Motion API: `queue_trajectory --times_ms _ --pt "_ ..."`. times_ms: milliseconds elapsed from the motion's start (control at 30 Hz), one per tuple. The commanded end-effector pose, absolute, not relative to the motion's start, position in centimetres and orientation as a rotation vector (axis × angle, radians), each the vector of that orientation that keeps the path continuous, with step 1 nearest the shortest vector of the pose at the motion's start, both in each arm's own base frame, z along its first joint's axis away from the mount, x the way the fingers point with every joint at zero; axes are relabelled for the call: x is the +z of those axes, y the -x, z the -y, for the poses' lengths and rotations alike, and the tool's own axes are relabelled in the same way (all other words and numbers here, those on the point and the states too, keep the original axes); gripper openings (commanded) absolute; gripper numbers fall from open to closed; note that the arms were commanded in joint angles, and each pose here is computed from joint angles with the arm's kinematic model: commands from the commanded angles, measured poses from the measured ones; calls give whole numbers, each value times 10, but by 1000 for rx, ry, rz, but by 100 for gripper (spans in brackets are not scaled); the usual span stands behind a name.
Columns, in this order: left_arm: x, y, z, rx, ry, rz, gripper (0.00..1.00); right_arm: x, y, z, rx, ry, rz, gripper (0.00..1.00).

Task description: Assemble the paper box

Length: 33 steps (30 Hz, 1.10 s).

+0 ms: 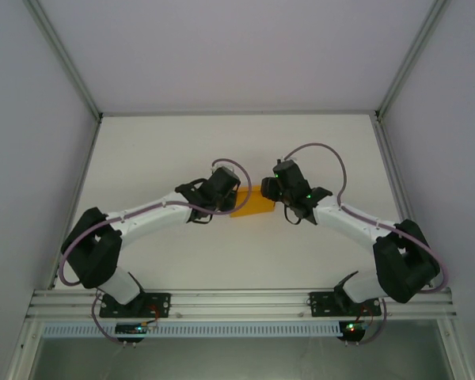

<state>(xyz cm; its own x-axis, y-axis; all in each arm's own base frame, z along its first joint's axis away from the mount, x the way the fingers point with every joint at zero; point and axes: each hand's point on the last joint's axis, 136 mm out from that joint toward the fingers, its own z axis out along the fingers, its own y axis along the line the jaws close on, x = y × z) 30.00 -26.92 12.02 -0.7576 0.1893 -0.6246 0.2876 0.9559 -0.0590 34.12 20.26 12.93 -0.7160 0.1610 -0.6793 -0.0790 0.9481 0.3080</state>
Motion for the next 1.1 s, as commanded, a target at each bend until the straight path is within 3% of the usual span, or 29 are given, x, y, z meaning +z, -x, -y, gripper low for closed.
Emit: queue_trajectory --times_ms 0,267,300,533,833,1067 --pt "98 -265 268 -234 -536 -2608 57 91 -322 -193 346 -73 -2459 46" --pt "120 -265 264 -383 -597 -2576 98 81 -315 -194 362 -91 -2482 38" --pt "122 -264 266 -407 -604 -2576 100 79 -313 -193 358 -87 -2489 37" --pt "141 -258 283 -606 -634 -2529 100 68 -304 -189 342 -124 -2517 35" --pt "137 -287 269 -826 -264 -2590 100 56 -292 -187 340 -134 -2542 34" --pt "115 -278 276 -995 -199 -2636 87 57 -288 -186 335 -126 -2545 36"
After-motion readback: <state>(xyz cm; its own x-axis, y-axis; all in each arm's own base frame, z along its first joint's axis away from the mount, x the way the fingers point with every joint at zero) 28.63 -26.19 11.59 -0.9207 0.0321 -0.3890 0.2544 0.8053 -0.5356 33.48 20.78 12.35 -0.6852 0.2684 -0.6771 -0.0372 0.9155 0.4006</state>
